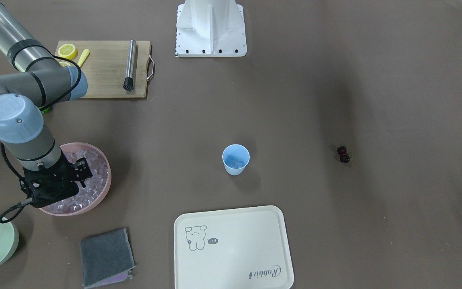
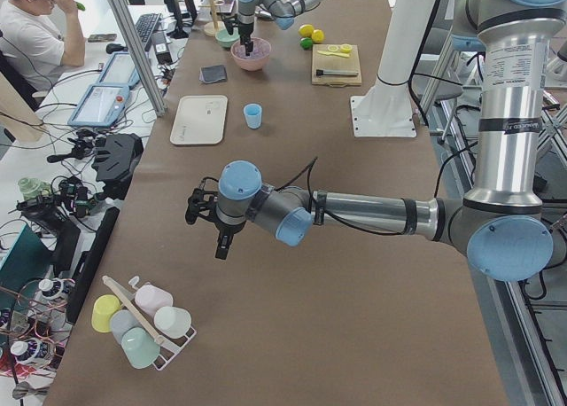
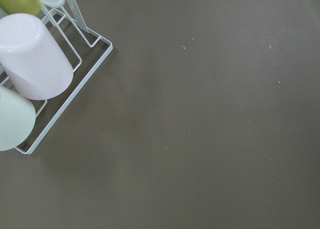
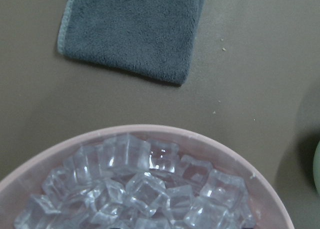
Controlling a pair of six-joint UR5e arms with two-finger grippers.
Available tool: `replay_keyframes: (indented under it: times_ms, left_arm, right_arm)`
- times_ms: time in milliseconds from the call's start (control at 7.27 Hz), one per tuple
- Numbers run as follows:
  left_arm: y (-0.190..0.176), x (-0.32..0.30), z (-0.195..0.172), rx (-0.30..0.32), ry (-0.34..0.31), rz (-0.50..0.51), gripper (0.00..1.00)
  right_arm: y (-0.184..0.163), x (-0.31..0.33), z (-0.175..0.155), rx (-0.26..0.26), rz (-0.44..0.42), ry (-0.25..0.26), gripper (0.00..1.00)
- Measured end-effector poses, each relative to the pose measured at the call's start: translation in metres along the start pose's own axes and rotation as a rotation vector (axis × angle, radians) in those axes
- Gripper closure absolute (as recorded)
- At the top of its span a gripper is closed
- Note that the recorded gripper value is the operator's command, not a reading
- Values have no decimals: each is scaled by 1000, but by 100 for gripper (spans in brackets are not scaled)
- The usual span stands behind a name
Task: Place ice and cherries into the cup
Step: 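Grasp a third ice cube from the bowl with the right gripper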
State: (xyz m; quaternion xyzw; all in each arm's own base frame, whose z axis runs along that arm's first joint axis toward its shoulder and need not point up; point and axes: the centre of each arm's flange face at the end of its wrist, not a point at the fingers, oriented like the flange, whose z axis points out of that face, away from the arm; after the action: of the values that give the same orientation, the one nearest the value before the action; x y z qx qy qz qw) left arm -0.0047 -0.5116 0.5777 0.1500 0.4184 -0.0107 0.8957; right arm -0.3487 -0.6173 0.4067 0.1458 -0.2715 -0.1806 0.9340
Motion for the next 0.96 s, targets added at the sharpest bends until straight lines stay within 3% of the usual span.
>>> replay_keyframes:
  times_ms: [688, 962]
  left_arm:
    - [0, 0, 1, -1, -2, 1, 2]
    - [0, -1, 2, -3, -3, -1, 2]
  right_arm:
    - [-3, -1, -1, 11, -6, 23, 35]
    - [-4, 0, 0, 15, -6, 37, 33]
